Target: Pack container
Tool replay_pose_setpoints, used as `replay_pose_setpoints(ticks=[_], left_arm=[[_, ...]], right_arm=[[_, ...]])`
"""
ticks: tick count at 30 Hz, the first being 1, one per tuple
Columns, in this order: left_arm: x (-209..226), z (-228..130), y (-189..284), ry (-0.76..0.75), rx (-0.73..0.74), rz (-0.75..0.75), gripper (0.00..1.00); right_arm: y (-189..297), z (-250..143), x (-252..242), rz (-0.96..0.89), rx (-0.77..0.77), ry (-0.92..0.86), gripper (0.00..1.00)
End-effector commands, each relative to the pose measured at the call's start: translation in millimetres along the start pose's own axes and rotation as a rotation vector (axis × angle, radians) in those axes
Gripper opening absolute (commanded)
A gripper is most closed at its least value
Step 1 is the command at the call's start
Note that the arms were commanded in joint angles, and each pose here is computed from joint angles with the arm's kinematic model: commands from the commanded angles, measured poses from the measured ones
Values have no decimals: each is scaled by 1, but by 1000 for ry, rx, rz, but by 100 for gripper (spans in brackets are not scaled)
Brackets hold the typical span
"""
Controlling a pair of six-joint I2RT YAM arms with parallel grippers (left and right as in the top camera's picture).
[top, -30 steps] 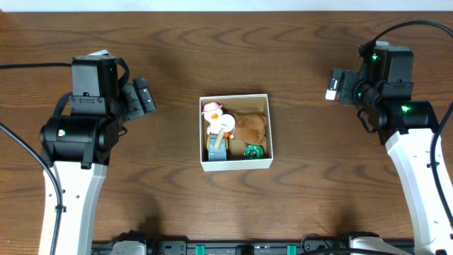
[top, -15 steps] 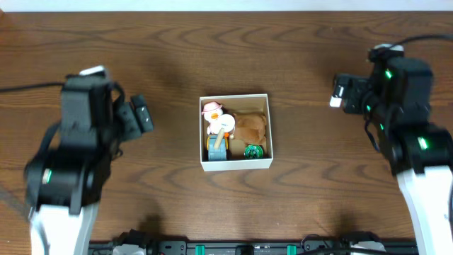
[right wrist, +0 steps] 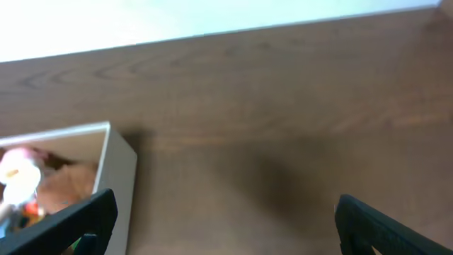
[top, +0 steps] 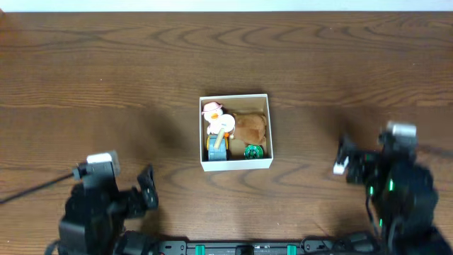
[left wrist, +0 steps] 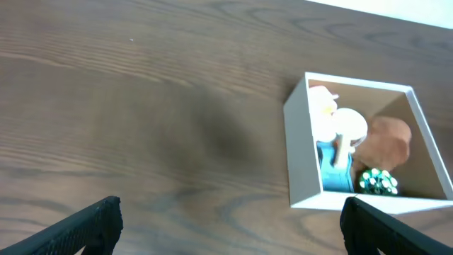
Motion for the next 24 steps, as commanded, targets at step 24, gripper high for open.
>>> replay_pose_setpoints(ticks=[24], left_arm=[[9,-7,9,10,-79,-28,98]], right_arm=[[12,-66,-24,-146,41,-146,99]])
Point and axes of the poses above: each gripper's point midway between its finger pads, its own y axis back along the fingers, its own x axis along the line the jaws close on, z = x × y, the point moved 4 cm from there along y, back along the fingers, and after that the axes turned 13 degrees about y, right-handed, at the moved point
